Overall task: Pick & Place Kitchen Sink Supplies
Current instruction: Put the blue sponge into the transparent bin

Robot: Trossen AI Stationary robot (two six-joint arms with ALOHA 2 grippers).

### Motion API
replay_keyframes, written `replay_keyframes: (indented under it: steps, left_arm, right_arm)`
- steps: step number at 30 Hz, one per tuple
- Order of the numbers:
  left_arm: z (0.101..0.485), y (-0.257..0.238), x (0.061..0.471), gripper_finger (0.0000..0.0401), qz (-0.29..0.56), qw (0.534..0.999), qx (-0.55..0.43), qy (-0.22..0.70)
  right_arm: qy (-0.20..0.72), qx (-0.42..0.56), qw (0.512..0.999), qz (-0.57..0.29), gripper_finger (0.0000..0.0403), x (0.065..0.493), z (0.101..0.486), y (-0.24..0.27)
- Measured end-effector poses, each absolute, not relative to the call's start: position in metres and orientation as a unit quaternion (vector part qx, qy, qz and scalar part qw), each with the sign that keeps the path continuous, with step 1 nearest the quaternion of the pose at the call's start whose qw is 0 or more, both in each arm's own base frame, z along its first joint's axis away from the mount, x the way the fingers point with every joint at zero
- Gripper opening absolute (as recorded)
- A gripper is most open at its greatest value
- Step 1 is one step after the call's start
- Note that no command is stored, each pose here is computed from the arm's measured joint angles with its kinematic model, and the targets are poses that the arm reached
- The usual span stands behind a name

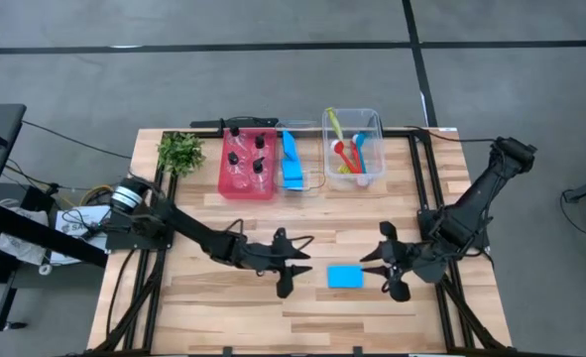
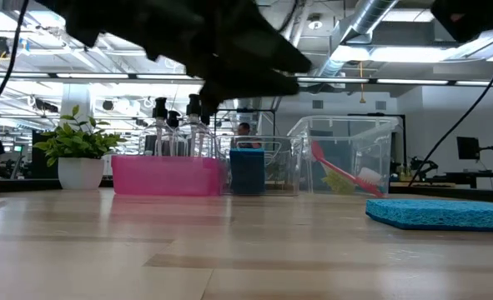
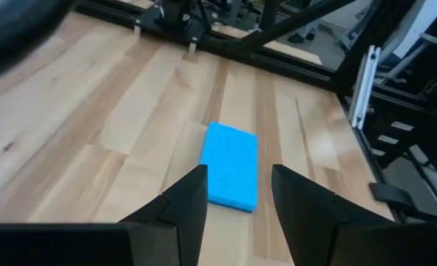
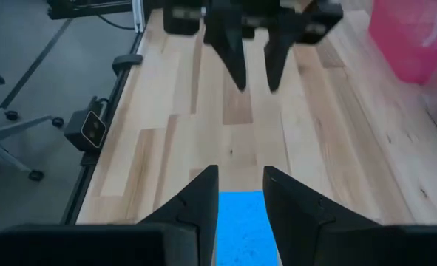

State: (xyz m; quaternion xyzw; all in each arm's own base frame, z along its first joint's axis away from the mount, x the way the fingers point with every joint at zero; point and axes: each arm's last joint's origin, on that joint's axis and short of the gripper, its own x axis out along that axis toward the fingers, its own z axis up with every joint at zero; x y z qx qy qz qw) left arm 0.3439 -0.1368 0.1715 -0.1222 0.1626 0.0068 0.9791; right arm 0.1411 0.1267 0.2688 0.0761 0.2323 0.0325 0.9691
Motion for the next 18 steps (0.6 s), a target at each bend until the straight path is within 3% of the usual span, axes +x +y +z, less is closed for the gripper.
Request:
replay_keyframes:
  steps: [12,18]
  left_arm:
    - [0.152,-0.163,0.406,0.0150,-0.017,0.985,-0.074,0.157]
    - [0.134,-0.164,0.409,0.0149,-0.007,0.980,-0.058,0.188]
  right_arm:
    - [0.222,0.102,0.969,0.031,0.0102,0.132,0.269,0.135]
    - [0.223,0.112,0.968,0.038,0.0102,0.130,0.269,0.138]
